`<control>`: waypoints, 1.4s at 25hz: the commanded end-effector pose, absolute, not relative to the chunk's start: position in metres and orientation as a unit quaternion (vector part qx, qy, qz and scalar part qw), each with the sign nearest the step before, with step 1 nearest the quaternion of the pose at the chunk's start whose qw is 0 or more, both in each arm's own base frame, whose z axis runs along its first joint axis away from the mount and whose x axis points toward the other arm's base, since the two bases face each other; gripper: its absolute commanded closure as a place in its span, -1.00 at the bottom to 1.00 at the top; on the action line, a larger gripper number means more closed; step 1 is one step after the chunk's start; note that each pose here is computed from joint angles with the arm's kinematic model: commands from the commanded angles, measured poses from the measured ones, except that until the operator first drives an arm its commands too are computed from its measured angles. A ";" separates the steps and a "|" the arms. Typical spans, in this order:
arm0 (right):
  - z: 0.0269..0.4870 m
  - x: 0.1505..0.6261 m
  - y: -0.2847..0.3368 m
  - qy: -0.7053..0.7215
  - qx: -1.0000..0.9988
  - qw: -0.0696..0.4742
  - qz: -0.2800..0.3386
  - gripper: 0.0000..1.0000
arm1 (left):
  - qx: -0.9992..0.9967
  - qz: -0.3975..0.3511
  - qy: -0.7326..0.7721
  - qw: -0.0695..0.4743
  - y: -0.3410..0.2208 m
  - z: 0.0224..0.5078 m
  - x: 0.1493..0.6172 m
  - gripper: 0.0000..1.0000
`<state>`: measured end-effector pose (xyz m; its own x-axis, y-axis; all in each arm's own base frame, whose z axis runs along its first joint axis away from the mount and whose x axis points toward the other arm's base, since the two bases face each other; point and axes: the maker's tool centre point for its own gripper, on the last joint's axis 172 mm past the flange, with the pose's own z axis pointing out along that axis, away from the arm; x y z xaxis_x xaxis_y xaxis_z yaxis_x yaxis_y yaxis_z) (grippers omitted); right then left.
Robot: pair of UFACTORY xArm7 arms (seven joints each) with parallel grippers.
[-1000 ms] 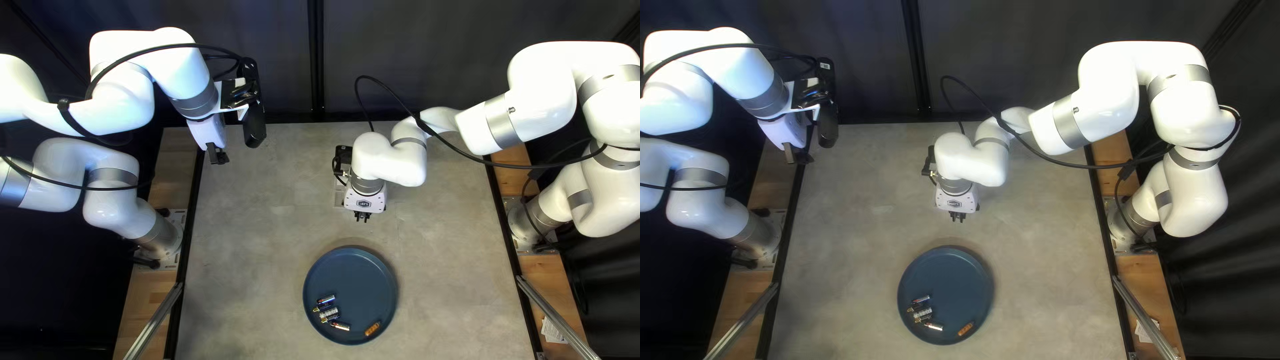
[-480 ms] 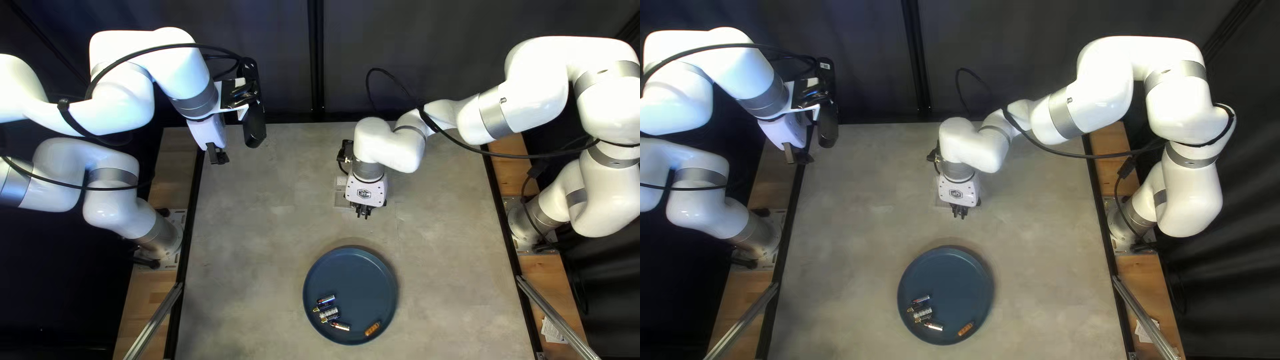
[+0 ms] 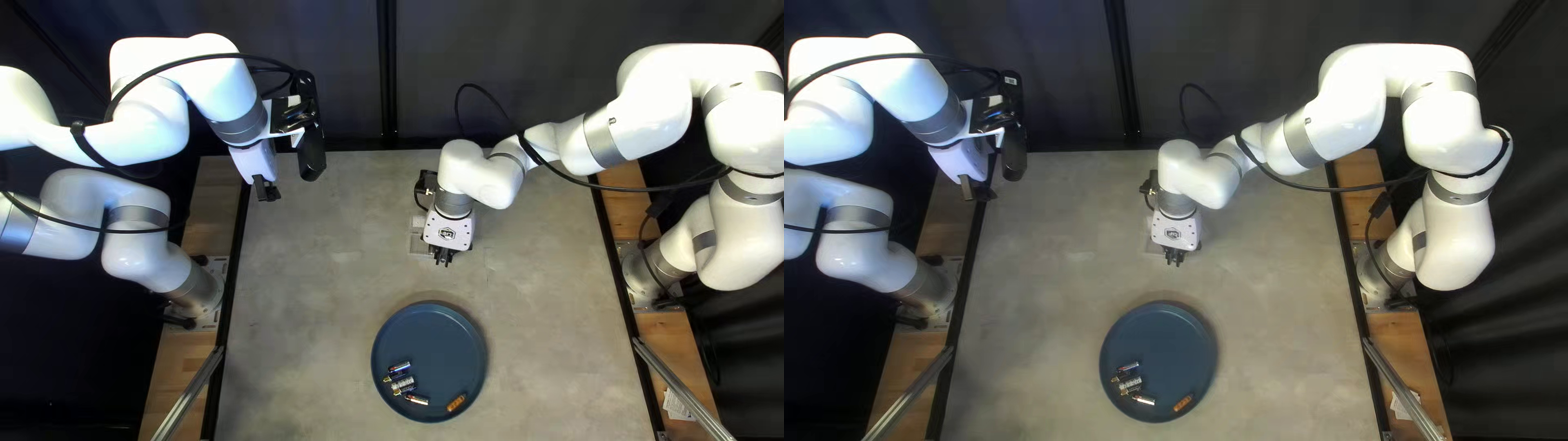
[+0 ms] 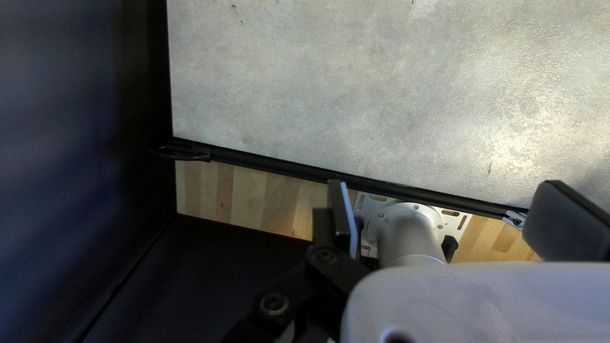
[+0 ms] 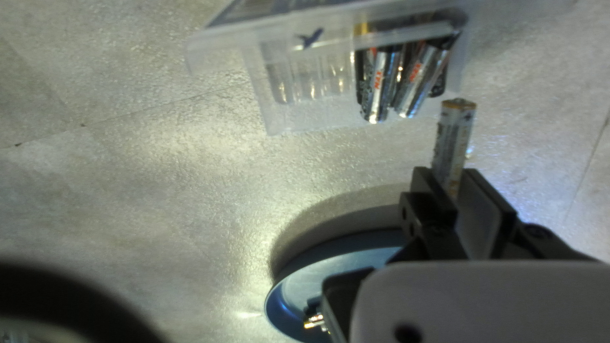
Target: Pick up the batteries from the table and place them into the container
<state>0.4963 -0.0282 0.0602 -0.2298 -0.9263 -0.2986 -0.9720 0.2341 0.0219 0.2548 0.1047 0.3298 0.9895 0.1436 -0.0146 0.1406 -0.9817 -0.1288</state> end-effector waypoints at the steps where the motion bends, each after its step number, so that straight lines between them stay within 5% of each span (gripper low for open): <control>1: 0.057 0.497 -0.029 0.778 -0.609 0.112 0.105 1.00 | -0.995 0.012 -0.071 0.064 0.105 0.330 0.255 -1.00; 35: 0.056 0.496 -0.052 0.742 -0.655 0.121 0.081 1.00 | -0.995 0.012 -0.071 0.064 0.105 0.330 0.255 -1.00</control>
<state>0.4964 -0.0519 0.0567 -0.1278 -0.9484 -0.2902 -0.9892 0.1432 -0.0323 0.2548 0.1047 0.3298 0.9895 0.1436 -0.0146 0.1406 -0.9817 -0.1288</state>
